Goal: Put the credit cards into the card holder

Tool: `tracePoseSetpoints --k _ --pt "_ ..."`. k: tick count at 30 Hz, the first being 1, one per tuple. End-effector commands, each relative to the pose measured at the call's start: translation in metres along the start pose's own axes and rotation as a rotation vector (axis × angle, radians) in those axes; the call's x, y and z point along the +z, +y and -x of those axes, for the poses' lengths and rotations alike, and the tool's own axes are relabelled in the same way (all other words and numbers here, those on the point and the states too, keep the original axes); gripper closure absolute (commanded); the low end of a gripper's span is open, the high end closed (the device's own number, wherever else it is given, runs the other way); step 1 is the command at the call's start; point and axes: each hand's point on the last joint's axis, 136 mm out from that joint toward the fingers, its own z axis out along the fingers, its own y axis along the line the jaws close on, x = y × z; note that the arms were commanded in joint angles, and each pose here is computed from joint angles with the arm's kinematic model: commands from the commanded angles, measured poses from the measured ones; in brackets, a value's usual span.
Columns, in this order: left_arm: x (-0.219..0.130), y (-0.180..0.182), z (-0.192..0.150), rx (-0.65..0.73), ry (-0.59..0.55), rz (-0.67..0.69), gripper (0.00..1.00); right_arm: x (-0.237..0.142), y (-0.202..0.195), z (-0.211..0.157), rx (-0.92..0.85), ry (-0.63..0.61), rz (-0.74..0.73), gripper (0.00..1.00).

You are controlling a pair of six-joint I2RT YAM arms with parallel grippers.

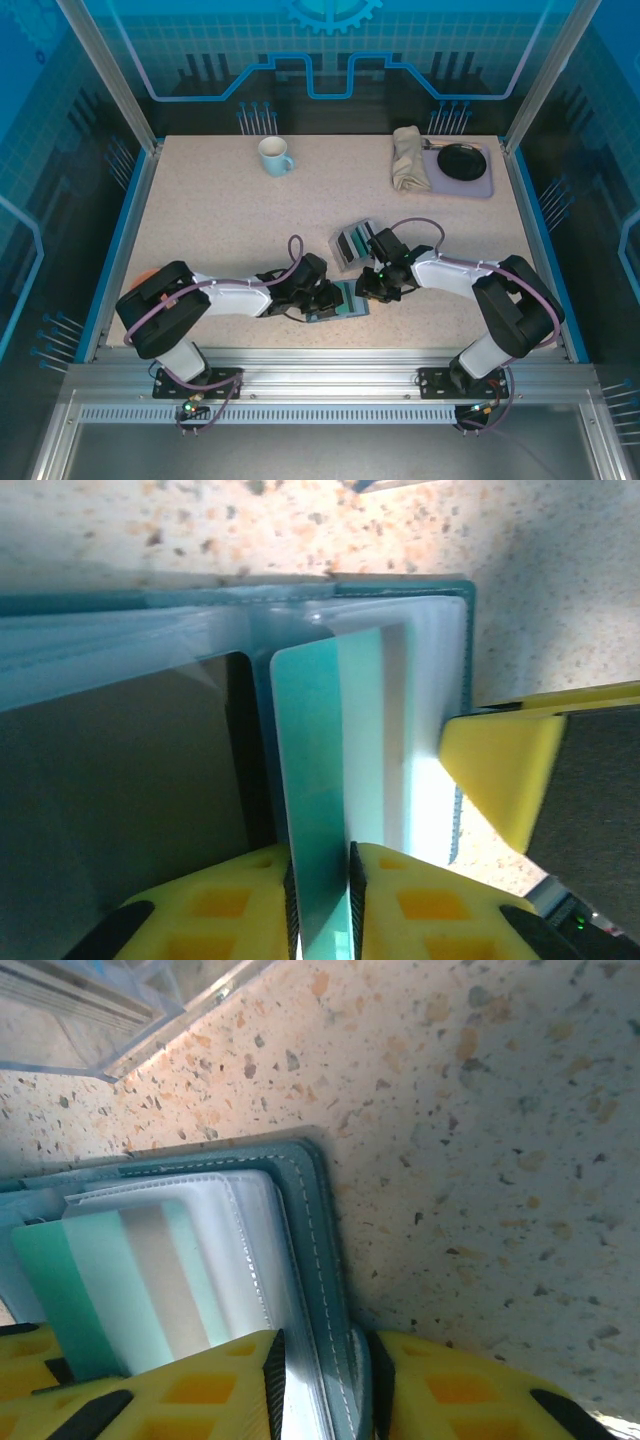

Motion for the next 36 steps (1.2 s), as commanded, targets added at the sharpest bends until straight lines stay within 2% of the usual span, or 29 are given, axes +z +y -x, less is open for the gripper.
tracePoseSetpoints --k 1,3,7,9,22,36 --pt "-0.009 0.015 -0.002 0.025 -0.009 0.092 0.76 0.008 0.004 -0.017 0.001 0.078 0.034 0.69" --pt "-0.011 0.015 -0.002 0.031 -0.012 0.095 0.77 0.008 0.005 -0.017 0.000 0.079 0.035 0.69" --pt "-0.009 0.010 0.000 0.040 -0.008 0.084 0.88 0.008 0.005 -0.017 -0.001 0.083 0.040 0.69" --pt "-0.007 0.006 -0.001 0.049 0.002 0.073 0.90 0.009 0.006 -0.018 -0.001 0.087 0.044 0.69" --pt "0.008 -0.005 -0.004 0.073 0.058 0.050 0.89 0.012 0.010 -0.019 -0.005 0.098 0.065 0.69" --pt "0.008 -0.021 -0.003 0.125 0.072 0.000 0.84 0.006 0.010 -0.015 -0.005 0.070 0.052 0.70"
